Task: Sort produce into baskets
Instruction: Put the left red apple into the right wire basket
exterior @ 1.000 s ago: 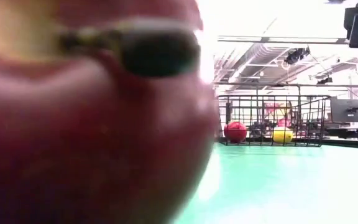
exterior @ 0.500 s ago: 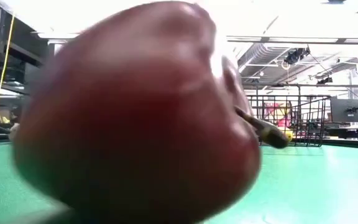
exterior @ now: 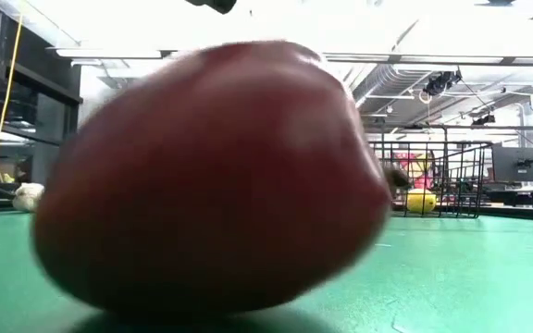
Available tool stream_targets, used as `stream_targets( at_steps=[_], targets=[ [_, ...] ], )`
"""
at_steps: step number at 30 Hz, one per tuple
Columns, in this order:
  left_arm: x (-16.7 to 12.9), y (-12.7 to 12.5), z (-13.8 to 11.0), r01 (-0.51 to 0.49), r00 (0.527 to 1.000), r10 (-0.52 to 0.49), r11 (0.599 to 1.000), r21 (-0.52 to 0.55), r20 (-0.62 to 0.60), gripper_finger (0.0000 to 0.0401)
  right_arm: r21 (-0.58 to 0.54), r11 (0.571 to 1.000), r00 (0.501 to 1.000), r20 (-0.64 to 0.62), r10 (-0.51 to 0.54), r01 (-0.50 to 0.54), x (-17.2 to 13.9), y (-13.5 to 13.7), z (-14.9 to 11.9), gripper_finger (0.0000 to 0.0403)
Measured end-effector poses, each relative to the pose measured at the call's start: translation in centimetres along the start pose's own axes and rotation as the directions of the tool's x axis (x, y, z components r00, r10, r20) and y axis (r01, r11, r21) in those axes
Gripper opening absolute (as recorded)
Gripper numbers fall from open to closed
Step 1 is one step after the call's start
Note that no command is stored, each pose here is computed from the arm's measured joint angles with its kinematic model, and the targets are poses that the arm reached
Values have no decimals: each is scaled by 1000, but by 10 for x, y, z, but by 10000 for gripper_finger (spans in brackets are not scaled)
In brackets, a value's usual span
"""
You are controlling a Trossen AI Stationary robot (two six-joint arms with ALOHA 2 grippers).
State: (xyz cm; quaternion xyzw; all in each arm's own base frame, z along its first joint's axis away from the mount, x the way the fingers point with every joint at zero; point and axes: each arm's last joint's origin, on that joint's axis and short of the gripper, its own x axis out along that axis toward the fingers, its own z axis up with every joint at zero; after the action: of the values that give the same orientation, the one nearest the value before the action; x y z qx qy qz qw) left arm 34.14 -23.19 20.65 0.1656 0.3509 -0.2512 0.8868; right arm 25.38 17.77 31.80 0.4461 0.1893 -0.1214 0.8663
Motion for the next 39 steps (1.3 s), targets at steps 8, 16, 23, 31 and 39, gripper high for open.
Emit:
stream_targets(
  at_steps=[8,16,23,31,39],
  targets=[
    [16,0,16,-33,998,21,979,-200,-59,258,-13,999,999,19,-32,32,3,-4,4,309],
    [17,4,12,-153,986,119,924,-350,-116,258,-42,998,999,15,-48,48,3,-5,4,309],
    [17,7,7,-189,977,128,886,-423,-169,258,-67,995,997,7,-79,79,3,-9,3,309],
    [17,5,7,-184,980,114,841,-508,-165,258,-84,991,995,2,-102,102,2,-12,2,309],
    [17,5,7,-177,981,100,809,-561,-166,258,-98,988,993,-2,-119,119,2,-14,2,309]
  ],
)
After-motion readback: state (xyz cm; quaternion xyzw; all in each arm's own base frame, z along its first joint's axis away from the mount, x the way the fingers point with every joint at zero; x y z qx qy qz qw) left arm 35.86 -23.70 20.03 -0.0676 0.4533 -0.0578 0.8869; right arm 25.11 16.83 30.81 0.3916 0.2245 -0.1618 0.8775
